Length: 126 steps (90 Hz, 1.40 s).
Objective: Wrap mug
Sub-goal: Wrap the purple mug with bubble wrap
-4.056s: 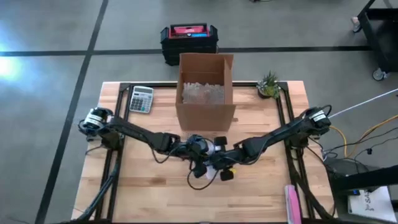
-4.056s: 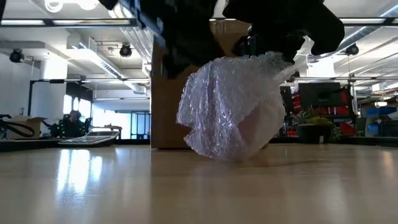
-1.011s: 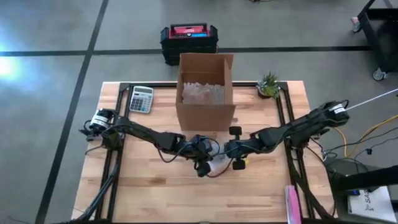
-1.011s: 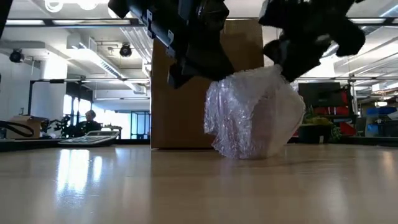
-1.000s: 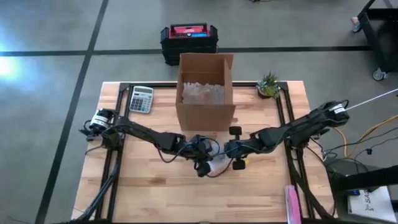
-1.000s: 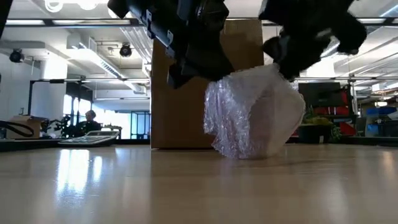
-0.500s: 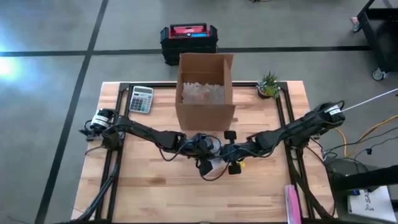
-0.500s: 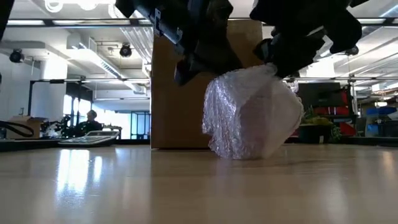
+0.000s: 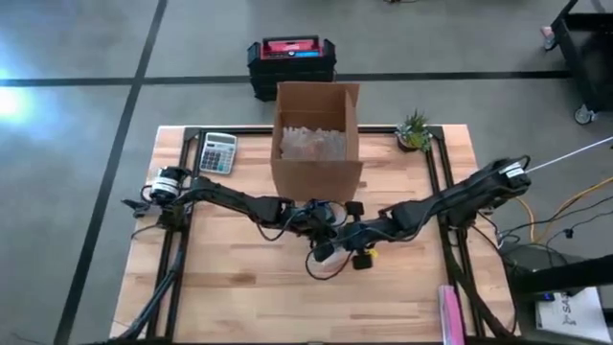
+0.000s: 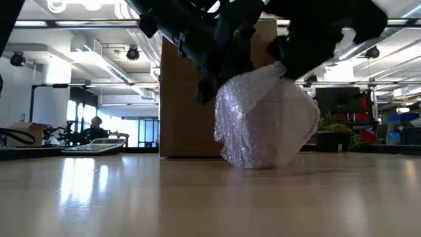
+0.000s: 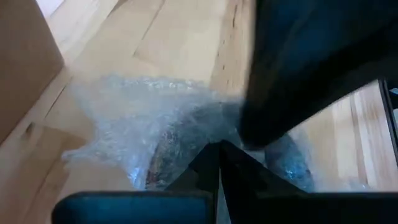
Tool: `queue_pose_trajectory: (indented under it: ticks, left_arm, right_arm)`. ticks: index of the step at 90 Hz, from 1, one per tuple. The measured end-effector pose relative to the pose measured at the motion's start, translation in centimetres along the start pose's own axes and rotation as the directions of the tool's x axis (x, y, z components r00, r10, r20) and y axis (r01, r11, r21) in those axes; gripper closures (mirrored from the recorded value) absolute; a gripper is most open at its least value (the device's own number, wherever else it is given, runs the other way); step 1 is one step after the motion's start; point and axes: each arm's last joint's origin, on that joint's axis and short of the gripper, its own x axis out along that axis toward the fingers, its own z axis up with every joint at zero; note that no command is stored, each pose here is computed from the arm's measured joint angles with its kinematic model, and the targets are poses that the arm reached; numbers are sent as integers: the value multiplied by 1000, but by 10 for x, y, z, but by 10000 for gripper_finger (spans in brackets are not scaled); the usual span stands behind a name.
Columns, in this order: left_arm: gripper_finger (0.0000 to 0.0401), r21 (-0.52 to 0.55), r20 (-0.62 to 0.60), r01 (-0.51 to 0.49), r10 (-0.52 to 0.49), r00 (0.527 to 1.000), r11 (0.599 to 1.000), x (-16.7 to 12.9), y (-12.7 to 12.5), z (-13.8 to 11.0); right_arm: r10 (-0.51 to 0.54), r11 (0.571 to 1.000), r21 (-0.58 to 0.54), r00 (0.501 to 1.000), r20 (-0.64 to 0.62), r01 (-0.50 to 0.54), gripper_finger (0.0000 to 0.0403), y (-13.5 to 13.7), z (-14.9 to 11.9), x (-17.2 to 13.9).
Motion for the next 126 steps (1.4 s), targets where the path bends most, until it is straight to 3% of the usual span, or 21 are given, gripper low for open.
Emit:
queue_pose_trajectory:
  ticks: [12, 44, 63, 74, 84, 105, 126]
  left_arm:
    - [401, 1, 1, -1, 1, 1000, 1000, 1, -1, -1]
    - [401, -3, 49, 28, -28, 998, 1000, -6, -6, 8]
    - [401, 41, 14, 53, -54, 998, 998, -53, -24, 26]
    - [401, 79, -13, 19, -18, 1000, 997, -77, -27, 29]
    - [401, 78, -75, -34, 40, 996, 996, -62, -16, 17]
    - [401, 63, -72, -29, 33, 997, 998, -32, -9, 9]
    - [401, 65, -99, -20, 26, 995, 998, -34, -9, 6]
  right_arm:
    - [-1, 1000, -19, 999, 33, 1, 403, -2, 17, -12]
    - [5, 998, -55, 995, -104, -11, 403, 7, 2, 41]
    - [11, 998, -64, 993, -116, -18, 403, 9, 0, 39]
    - [13, 997, -71, 991, -132, -22, 403, 8, -2, 39]
    - [11, 997, -70, 991, -131, -20, 403, 8, -2, 40]
    - [19, 997, -72, 991, -130, -29, 403, 8, -2, 40]
    - [12, 997, -71, 992, -122, -21, 402, 6, 4, 31]
